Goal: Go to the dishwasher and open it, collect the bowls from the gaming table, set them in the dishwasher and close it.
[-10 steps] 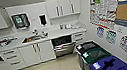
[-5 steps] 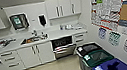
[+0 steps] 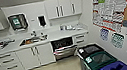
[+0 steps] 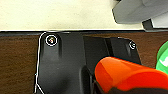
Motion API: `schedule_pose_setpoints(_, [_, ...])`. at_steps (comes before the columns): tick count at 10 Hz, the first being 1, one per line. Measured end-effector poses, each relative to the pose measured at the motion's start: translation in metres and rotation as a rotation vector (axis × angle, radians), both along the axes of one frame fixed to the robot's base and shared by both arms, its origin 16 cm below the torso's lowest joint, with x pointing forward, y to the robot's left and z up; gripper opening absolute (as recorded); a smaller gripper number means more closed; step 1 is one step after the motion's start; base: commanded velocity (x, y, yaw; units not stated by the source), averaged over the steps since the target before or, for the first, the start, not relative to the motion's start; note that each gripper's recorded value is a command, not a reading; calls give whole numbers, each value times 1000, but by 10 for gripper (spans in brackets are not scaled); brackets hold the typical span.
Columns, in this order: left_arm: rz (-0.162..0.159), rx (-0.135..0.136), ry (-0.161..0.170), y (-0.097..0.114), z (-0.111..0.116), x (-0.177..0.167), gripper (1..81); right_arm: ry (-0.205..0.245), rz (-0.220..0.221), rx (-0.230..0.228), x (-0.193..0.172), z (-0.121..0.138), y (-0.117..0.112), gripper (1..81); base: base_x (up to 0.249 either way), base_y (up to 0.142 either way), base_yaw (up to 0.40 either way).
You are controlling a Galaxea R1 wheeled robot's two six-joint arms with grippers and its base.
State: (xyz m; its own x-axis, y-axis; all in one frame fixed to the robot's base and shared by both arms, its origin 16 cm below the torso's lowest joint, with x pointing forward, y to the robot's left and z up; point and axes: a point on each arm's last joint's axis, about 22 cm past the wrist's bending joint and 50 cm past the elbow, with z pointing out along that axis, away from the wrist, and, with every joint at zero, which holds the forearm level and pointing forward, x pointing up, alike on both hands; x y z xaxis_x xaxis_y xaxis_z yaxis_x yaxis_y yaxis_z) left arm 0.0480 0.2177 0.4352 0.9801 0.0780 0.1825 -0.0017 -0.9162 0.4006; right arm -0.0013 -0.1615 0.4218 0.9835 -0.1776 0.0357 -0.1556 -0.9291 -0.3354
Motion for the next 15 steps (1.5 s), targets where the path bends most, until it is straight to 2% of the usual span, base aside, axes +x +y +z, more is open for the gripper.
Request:
schedule_pose_setpoints(9, [0, 4, 0, 4, 0, 0, 10, -2, 0, 6, 1, 1, 6, 10, 98, 81, 0])
schedule_pose_setpoints(15, [0, -2, 0, -1, 0, 0, 10, 0, 0, 2, 0, 0, 2, 10, 98, 81, 0])
